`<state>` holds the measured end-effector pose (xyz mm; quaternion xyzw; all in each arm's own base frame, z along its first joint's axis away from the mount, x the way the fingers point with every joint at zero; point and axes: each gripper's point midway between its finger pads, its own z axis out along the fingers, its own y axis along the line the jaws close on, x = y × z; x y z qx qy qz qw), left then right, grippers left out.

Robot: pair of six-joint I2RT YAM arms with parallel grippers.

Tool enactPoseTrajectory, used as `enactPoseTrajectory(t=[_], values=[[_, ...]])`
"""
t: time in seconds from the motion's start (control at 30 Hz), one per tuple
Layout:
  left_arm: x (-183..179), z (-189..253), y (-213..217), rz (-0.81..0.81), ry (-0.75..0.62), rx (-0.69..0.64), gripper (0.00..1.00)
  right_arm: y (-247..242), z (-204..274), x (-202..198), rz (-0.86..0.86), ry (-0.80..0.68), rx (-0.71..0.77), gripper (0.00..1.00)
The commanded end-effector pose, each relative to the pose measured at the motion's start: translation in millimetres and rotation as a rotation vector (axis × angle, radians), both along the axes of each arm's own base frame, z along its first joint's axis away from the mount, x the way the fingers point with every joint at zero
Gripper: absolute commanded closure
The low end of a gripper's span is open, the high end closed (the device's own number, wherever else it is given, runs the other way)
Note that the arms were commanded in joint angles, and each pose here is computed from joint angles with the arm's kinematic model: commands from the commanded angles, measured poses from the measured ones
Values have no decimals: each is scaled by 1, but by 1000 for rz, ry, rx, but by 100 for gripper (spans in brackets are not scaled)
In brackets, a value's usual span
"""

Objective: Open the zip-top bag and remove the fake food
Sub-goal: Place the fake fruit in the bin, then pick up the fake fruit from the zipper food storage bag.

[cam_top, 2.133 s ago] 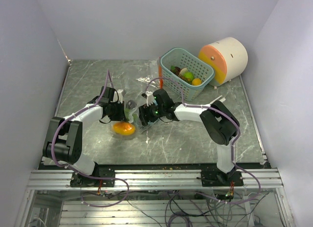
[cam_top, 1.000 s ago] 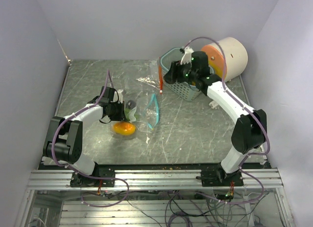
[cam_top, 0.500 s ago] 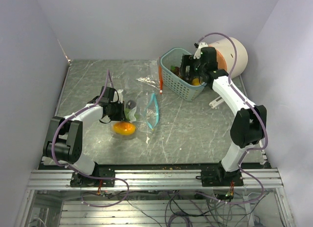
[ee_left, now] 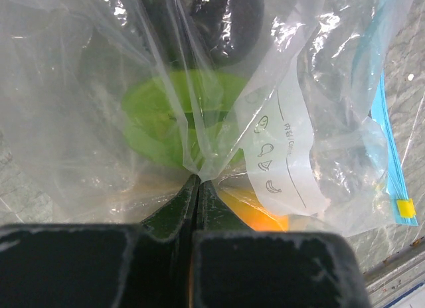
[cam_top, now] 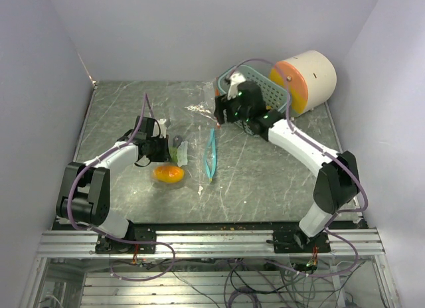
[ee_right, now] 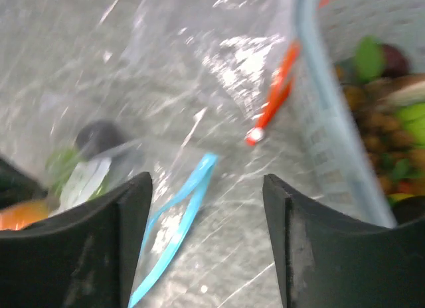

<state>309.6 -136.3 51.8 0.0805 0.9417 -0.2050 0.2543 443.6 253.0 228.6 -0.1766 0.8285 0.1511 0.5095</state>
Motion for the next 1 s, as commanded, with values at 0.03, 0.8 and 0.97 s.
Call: enactPoseTrajectory(t=[0.03,0.8,0.97], values=[[4,6,-4,-14,-39,-9,93,34,-38,-53,83,89,29,48],[2,10,-2,-8,-47,-3,93,78,-188,-99,158,397,78,91],[2,10,-1,-7,-49,1,93,73,-199,-94,142,403,26,94]])
